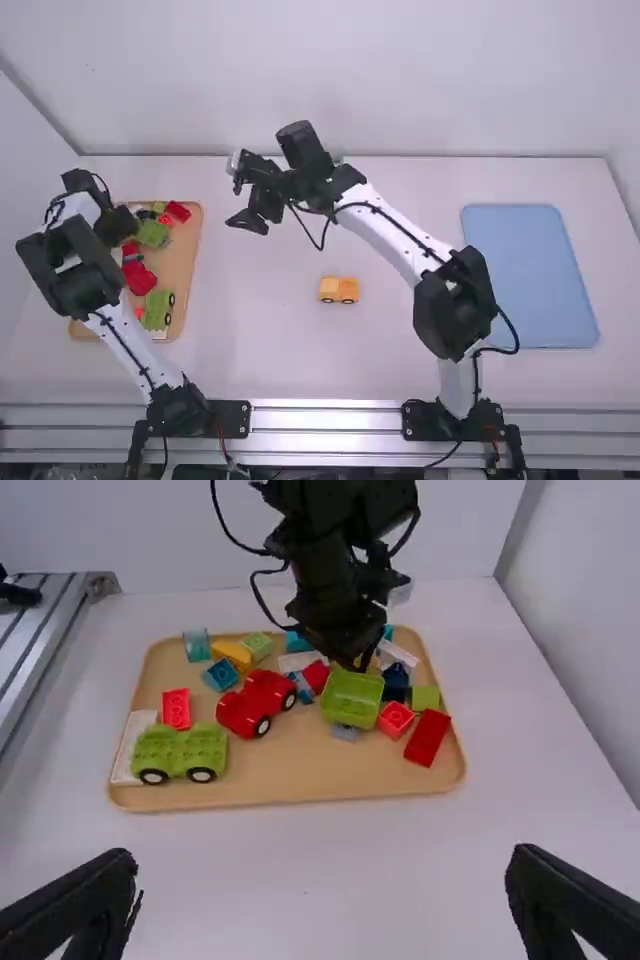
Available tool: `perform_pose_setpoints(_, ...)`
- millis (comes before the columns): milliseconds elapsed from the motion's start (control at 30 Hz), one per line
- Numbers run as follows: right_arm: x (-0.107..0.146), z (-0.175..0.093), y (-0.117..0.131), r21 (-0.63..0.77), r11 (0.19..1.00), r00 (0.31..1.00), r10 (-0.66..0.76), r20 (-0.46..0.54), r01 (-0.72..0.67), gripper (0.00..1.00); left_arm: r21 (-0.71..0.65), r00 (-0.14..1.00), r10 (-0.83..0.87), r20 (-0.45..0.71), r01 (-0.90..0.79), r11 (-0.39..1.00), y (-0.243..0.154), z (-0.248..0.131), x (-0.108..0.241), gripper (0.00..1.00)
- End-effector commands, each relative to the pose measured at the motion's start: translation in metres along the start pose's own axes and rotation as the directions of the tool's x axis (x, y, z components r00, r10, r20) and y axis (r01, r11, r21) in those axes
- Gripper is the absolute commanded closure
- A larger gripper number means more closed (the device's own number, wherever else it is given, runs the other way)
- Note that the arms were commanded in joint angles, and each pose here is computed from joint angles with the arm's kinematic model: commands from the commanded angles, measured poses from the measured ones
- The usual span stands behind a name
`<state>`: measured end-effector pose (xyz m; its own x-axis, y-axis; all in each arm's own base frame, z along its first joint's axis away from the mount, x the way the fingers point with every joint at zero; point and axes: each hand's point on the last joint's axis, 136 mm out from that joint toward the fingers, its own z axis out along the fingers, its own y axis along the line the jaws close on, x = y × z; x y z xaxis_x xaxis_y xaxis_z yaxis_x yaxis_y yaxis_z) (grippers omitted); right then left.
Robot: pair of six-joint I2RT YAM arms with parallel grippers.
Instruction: Assemble lego blocks to make yellow taxi
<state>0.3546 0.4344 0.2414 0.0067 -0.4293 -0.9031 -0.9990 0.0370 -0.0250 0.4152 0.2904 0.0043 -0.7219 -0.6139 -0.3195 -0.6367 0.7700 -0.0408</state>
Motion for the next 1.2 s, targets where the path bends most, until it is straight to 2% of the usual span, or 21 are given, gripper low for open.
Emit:
perform_pose_setpoints(0,-0.001,0.002,-0.004,0.002,1.000,1.000,0.000,0.004,0.000,0.01,0.004,1.000,0.003,-0.010,-0.003,1.000,0.000,0.005,0.005,0.62)
perform_pose_setpoints(100,0.000,0.002,-0.004,0.001,1.000,1.000,0.004,0.000,-0.004,0.02,0.002,1.000,0.003,-0.020,-0.003,1.000,0.000,0.006,0.009,0.64)
perform_pose_setpoints(267,0.002,0.001,-0.004,-0.001,1.000,1.000,0.011,-0.006,-0.011,0.02,0.002,1.000,0.005,-0.027,-0.005,1.000,0.001,0.006,0.011,0.76)
perform_pose_setpoints(333,0.003,0.001,-0.004,-0.002,1.000,1.000,0.014,-0.009,-0.014,0.02,0.003,1.000,0.002,-0.018,-0.002,1.000,0.000,0.004,0.007,0.78)
perform_pose_setpoints(367,0.003,0.001,-0.004,-0.002,1.000,1.000,0.015,-0.009,-0.015,0.01,0.013,1.000,-0.001,-0.014,0.001,1.000,-0.002,0.000,0.004,0.83)
perform_pose_setpoints(433,0.003,0.000,-0.004,-0.002,1.000,1.000,0.017,-0.011,-0.017,0.01,0.028,1.000,-0.002,-0.010,0.003,1.000,-0.004,-0.005,0.003,0.83)
perform_pose_setpoints(500,0.005,-0.004,-0.011,0.014,0.997,0.997,0.074,-0.007,-0.074,0.02,0.079,1.000,-0.009,0.013,0.008,0.997,-0.010,-0.028,-0.003,0.83)
perform_pose_setpoints(533,0.006,-0.006,-0.014,0.018,0.995,0.996,0.095,-0.004,-0.095,0.02,0.097,1.000,-0.010,0.027,0.007,0.995,-0.013,-0.037,-0.007,0.89)
perform_pose_setpoints(567,0.007,-0.009,-0.017,0.023,0.994,0.994,0.110,-0.002,-0.109,0.02,0.119,0.999,-0.005,0.043,0.000,0.993,-0.018,-0.047,-0.010,0.90)
perform_pose_setpoints(600,0.009,-0.014,-0.022,0.032,0.992,0.993,0.120,-0.002,-0.120,0.02,0.134,0.997,-0.004,0.075,-0.006,0.991,-0.022,-0.065,-0.015,0.97)
perform_pose_setpoints(700,0.010,-0.023,-0.026,0.006,0.991,0.991,0.135,0.018,-0.135,0.02,0.135,0.989,0.003,0.150,-0.024,0.991,-0.026,-0.101,-0.017,0.98)
perform_pose_setpoints(767,0.009,-0.032,-0.027,-0.035,0.989,0.988,0.148,0.046,-0.146,0.02,0.169,0.969,0.055,0.242,-0.098,0.981,-0.043,-0.136,-0.008,0.98)
perform_pose_setpoints(833,0.009,-0.036,-0.028,-0.048,0.988,0.987,0.151,0.057,-0.149,0.02,0.226,0.947,0.109,0.301,-0.182,0.957,-0.062,-0.154,0.001,0.98)
perform_pose_setpoints(900,0.008,-0.042,-0.029,-0.069,0.986,0.985,0.155,0.074,-0.150,0.02,0.365,0.878,0.197,0.436,-0.373,0.853,-0.107,-0.184,0.023,0.95)
perform_pose_setpoints(933,0.008,-0.045,-0.029,-0.082,0.986,0.985,0.152,0.085,-0.145,0.01,0.429,0.804,0.260,0.534,-0.523,0.737,-0.137,-0.203,0.043,0.93)
perform_pose_setpoints(1000,0.003,-0.051,-0.024,-0.131,0.986,0.986,0.116,0.119,-0.101,0.01,0.449,0.619,0.325,0.715,-0.763,0.466,-0.181,-0.241,0.093,0.90)
perform_pose_setpoints(1033,0.001,-0.054,-0.020,-0.159,0.983,0.985,0.109,0.135,-0.087,0.02,0.430,0.546,0.323,0.773,-0.826,0.365,-0.193,-0.254,0.113,0.90)
perform_pose_setpoints(1067,0.001,-0.054,-0.020,-0.159,0.983,0.985,0.109,0.135,-0.087,0.02,0.430,0.546,0.323,0.773,-0.826,0.365,-0.193,-0.254,0.113,0.90)
perform_pose_setpoints(1100,-0.002,-0.059,-0.013,-0.211,0.975,0.981,0.102,0.165,-0.066,0.02,0.406,0.460,0.284,0.842,-0.885,0.228,-0.211,-0.274,0.147,0.90)
perform_pose_setpoints(1167,-0.003,-0.068,-0.002,-0.276,0.961,0.976,0.075,0.206,-0.015,0.02,0.391,0.413,0.222,0.883,-0.910,0.138,-0.224,-0.290,0.174,0.92)
